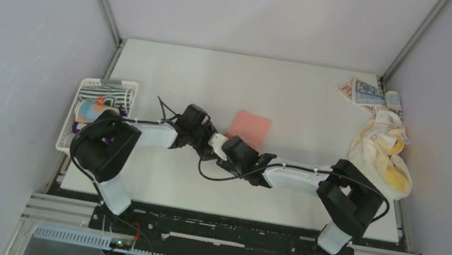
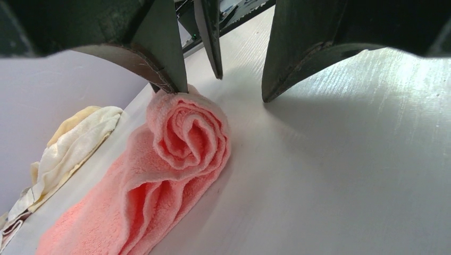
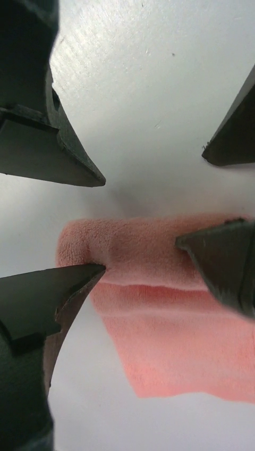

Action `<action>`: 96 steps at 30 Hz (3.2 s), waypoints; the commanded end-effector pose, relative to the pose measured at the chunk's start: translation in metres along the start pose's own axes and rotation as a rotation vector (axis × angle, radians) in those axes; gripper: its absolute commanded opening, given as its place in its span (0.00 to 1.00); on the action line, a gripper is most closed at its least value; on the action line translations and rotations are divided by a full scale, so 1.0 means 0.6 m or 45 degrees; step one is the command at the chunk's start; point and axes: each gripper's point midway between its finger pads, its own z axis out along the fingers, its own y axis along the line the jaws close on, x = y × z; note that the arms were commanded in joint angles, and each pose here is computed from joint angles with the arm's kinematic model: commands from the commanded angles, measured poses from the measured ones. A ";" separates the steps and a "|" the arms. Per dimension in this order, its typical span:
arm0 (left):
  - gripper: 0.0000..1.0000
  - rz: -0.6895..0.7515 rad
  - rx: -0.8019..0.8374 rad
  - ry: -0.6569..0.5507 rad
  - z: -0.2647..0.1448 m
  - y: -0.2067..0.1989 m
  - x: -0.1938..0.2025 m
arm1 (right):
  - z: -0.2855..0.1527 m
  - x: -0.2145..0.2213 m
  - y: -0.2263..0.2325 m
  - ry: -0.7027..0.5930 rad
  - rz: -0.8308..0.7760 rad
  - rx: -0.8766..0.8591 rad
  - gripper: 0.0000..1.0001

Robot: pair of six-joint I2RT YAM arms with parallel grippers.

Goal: Roll the towels
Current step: Roll the towel at the center of the board.

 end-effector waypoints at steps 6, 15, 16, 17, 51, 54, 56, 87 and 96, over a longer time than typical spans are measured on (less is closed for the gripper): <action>0.61 -0.005 -0.298 -0.052 0.010 0.111 -0.016 | 0.039 0.035 0.016 0.137 -0.063 -0.042 0.53; 0.61 -0.004 -0.294 -0.050 0.008 0.112 -0.019 | 0.050 0.046 0.022 0.215 -0.056 -0.113 0.46; 0.61 0.000 -0.293 -0.050 0.008 0.112 -0.018 | 0.049 0.047 0.025 0.218 -0.053 -0.134 0.43; 0.61 0.002 -0.291 -0.048 0.007 0.112 -0.017 | 0.049 0.046 0.027 0.223 -0.050 -0.149 0.41; 0.76 -0.027 0.106 -0.303 -0.163 0.085 -0.031 | -0.010 -0.062 0.123 0.142 1.163 -1.569 0.00; 0.77 0.001 0.124 -0.290 -0.159 0.071 -0.026 | -0.006 -0.062 0.112 0.169 1.250 -1.650 0.00; 0.77 0.011 0.132 -0.276 -0.152 0.062 -0.025 | 0.000 -0.057 0.108 0.200 1.293 -1.671 0.00; 0.58 -0.011 -0.098 -0.223 -0.065 0.077 -0.033 | 0.047 -0.027 0.096 0.334 1.420 -1.592 0.00; 0.51 0.029 -0.252 -0.212 -0.049 0.113 -0.039 | 0.032 -0.047 0.069 0.194 1.213 -1.414 0.13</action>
